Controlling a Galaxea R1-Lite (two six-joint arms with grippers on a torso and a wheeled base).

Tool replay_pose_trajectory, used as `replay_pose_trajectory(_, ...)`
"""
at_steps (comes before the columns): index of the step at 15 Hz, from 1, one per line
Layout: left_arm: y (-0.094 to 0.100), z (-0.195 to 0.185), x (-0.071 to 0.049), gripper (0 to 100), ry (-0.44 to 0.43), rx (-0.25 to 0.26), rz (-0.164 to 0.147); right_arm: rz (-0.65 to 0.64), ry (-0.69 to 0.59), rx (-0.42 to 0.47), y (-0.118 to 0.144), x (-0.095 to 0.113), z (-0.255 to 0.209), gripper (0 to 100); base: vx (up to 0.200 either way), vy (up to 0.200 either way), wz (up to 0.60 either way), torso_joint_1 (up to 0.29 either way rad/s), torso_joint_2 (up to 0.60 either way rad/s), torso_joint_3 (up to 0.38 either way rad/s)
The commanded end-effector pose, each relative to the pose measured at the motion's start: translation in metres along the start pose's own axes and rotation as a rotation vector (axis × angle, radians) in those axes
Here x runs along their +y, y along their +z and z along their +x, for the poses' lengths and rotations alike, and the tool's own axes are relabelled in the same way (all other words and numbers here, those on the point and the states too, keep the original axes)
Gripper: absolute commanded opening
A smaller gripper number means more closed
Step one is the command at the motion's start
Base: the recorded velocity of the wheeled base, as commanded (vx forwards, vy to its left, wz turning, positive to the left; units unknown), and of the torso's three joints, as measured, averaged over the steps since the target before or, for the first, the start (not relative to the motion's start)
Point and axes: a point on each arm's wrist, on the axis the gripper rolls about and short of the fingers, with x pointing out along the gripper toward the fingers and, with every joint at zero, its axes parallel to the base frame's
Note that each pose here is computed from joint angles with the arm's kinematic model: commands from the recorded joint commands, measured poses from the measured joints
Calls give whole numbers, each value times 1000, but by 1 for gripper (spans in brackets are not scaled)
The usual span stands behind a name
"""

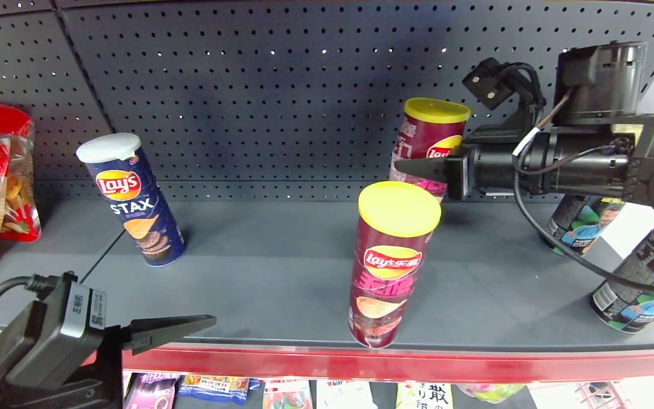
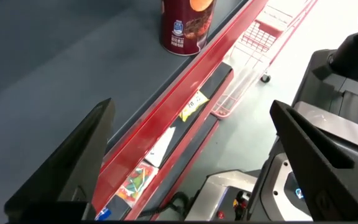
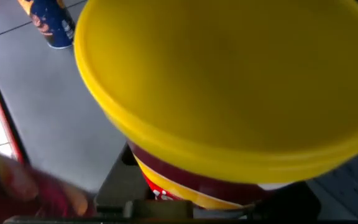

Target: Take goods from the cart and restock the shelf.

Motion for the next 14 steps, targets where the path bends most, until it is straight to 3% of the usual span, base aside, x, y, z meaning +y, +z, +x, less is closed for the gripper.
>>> replay_pose_trajectory(1, 0, 0, 0, 100, 5, -1, 0, 8, 12, 22, -9, -3, 19, 0, 0, 0, 0, 0, 0, 0)
replay_pose_trajectory(13, 1, -2, 0, 100, 21, -7, 0, 21, 40, 47, -19, -6, 35, 0, 0, 0, 0, 0, 0, 0)
replay_pose_trajectory(14, 1, -2, 0, 100, 20, -7, 0, 22, 41, 48, -19, -6, 35, 100, 0, 0, 0, 0, 0, 0)
